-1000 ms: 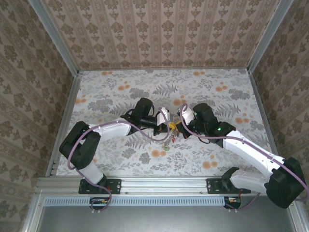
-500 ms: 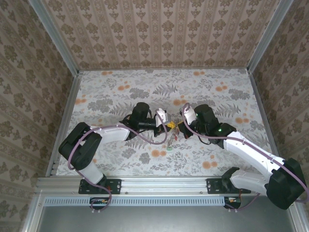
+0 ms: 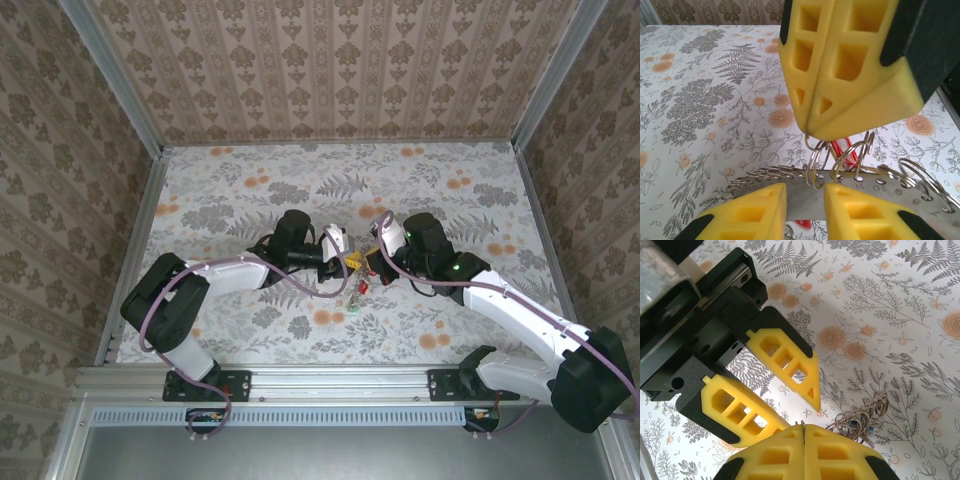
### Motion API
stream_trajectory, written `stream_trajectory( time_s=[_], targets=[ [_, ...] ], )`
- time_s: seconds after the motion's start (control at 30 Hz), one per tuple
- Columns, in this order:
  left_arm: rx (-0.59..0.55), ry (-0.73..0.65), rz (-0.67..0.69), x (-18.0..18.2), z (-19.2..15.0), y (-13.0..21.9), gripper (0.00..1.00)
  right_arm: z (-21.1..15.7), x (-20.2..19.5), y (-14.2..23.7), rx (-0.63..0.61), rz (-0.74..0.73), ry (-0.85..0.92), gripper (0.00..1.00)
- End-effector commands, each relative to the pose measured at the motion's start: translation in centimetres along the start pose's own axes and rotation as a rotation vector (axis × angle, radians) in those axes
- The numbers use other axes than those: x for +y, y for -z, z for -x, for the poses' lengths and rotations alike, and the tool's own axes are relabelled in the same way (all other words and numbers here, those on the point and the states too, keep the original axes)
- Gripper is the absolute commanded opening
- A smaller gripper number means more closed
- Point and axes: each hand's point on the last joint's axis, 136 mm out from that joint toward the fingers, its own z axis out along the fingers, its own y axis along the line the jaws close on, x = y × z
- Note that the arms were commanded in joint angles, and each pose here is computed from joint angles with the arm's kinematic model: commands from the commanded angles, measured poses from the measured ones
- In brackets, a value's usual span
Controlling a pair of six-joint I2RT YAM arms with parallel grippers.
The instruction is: Put the keys on the keyring
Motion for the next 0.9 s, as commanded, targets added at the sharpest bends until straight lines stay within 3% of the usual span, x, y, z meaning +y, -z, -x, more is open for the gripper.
stream_trajectory(
  time_s=[0.0, 0.43, 0.63, 0.87],
  targets=[
    [-0.029, -0.045, -0.012, -0.15, 2.02, 0.32, 0.28, 2.13, 0.75, 0.56, -0.052, 0.036, 0.034, 0.00],
    [-0.014, -0.066, -0.036, -0.24, 2.38, 0.24, 0.28, 2.17, 1.09, 0.46, -0.046, 0.058, 0.039, 0.00],
    [-0.001, -0.077, -0.055, -0.58, 2.38, 0.39, 0.13, 2.16, 1.11, 0.42, -0.040, 0.060, 0.043, 0.00],
    [-0.001, -0.084, -0.071, -0.77, 2.60, 0.33, 0.22, 2.13, 1.26, 0.30, -0.036, 0.069, 0.041, 0.00]
  ],
)
